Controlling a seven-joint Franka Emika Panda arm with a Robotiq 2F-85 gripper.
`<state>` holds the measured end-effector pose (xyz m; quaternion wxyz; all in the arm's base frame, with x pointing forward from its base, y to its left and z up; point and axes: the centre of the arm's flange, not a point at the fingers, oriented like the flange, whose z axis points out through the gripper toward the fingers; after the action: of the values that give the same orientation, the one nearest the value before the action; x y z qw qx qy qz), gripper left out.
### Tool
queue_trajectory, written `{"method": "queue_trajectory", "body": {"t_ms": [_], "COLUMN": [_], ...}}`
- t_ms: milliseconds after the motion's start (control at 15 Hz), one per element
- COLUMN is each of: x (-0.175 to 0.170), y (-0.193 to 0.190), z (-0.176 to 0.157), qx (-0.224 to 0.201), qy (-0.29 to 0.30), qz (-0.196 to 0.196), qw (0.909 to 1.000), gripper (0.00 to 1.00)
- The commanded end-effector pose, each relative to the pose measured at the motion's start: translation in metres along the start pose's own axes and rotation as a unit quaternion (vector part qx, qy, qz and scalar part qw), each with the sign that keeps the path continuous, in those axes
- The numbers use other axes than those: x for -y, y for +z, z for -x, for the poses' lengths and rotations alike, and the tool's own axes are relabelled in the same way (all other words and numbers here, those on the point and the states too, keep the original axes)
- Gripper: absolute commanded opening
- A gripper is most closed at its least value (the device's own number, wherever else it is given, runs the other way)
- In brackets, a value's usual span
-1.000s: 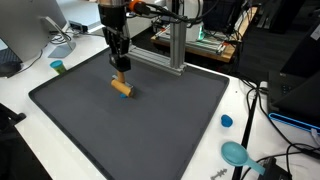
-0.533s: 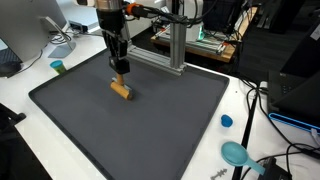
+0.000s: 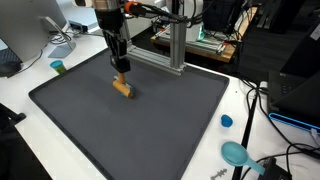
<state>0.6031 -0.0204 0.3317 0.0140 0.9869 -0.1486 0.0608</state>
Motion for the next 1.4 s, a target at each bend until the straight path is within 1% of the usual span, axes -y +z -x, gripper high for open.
{"method": "queue_trajectory", "body": {"t_ms": [0, 133, 200, 333, 467, 600, 933, 1067, 1333], "x": [-0.002, -0.001, -0.001, -0.002, -0.001, 0.000, -0.001, 0.000, 0.000], "y": [0.013, 0.018, 0.020, 0.023, 0.026, 0.030, 0.039, 0.042, 0.049], "z": [-0.002, -0.001, 0.000, 0.000, 0.000, -0.002, 0.001, 0.001, -0.002], "qx": [0.016, 0.027, 0.041, 0.048, 0.048, 0.039, 0.070, 0.075, 0.069], "qy": [-0.001, -0.003, -0.003, -0.003, -0.003, -0.005, -0.005, -0.007, -0.009], "qz": [0.000, 0.005, 0.011, 0.013, 0.014, 0.013, 0.023, 0.023, 0.019], "qw": [0.9999, 0.9996, 0.9991, 0.9988, 0.9987, 0.9991, 0.9972, 0.9969, 0.9974], "gripper": [0.22, 0.22, 0.22, 0.22, 0.22, 0.22, 0.22, 0.22, 0.22]}}
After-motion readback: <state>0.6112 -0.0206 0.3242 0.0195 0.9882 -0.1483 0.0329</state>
